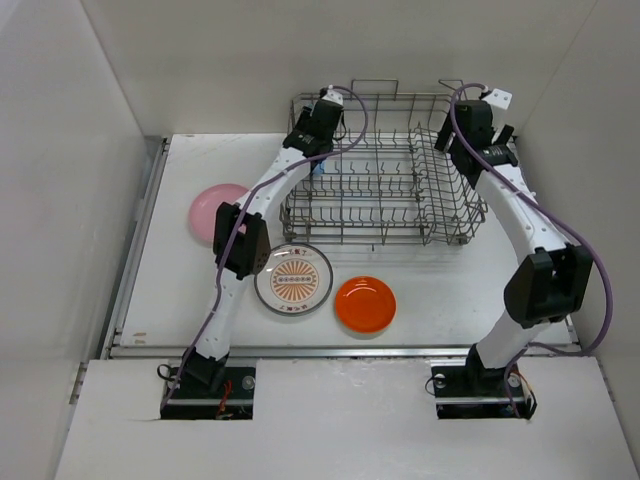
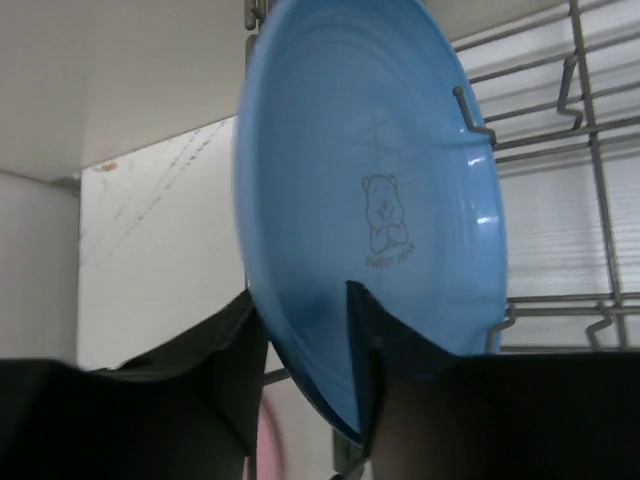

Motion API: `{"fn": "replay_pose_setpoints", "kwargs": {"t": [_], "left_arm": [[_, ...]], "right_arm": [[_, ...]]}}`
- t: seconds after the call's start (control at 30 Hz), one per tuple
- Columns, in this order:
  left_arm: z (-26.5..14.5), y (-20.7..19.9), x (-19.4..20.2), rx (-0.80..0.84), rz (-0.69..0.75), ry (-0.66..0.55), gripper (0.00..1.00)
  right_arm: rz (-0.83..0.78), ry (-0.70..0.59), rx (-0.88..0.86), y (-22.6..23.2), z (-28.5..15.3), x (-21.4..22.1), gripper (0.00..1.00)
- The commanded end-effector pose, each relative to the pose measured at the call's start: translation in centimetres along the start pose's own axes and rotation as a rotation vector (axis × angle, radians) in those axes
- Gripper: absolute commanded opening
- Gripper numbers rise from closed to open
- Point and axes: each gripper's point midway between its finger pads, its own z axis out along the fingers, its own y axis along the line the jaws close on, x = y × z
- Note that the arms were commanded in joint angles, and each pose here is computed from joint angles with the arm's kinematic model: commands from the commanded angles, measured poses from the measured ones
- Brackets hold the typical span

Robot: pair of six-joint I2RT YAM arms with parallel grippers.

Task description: Unload the plates from the dish rack

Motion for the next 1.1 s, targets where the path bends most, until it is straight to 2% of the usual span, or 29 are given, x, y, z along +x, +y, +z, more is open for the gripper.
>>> {"fn": "replay_pose_setpoints", "kwargs": {"t": [0.0, 0.03, 0.17, 0.3, 0.5, 0.67, 0.83, 0.93, 1.07], "left_arm": [[-2.2, 1.7, -3.1, -0.001, -0.088, -0.061, 0.24], [-3.1, 2.1, -3.9, 0.011, -0.126, -0.076, 0.13], [-5.0, 1.5, -5.1, 0.118, -0.192, -0.092, 0.0], [-7.0, 2.2, -6.9, 0.154, -0.253, -0.12, 0.0], [-9.2, 6.0, -9.3, 0.122, -0.327, -0.176, 0.0], [-11.2, 6.7, -11.1, 0.191, -0.351, -0.225, 0.0], [-13.0, 8.9, -13.1, 0.163, -0.306, -0.304, 0.0], [-13.6, 10.2, -14.4, 0.108, -0.209, -0.373, 0.0], [-12.9, 9.8, -14.8, -0.016, -0.012, -0.42, 0.0]], "right_arm": [[0.036, -0.038, -0.034, 0.7, 1.5, -1.9, 0.99], [0.02, -0.025, -0.049, 1.0, 1.8, -1.4, 0.99], [0.029, -0.011, -0.033, 0.3, 3.6, -1.6, 0.99], [0.026, 0.003, -0.033, -0.2, 4.4, -2.0, 0.99], [0.01, 0.006, -0.07, 0.4, 4.2, -2.2, 0.99], [0.023, -0.022, -0.069, 0.0, 3.4, -3.0, 0.99], [0.024, -0.023, -0.07, -0.1, 3.1, -3.0, 0.99], [0.033, -0.041, -0.066, -0.3, 2.9, -3.6, 0.99], [0.033, -0.038, -0.074, -0.1, 2.8, -3.6, 0.99]]}}
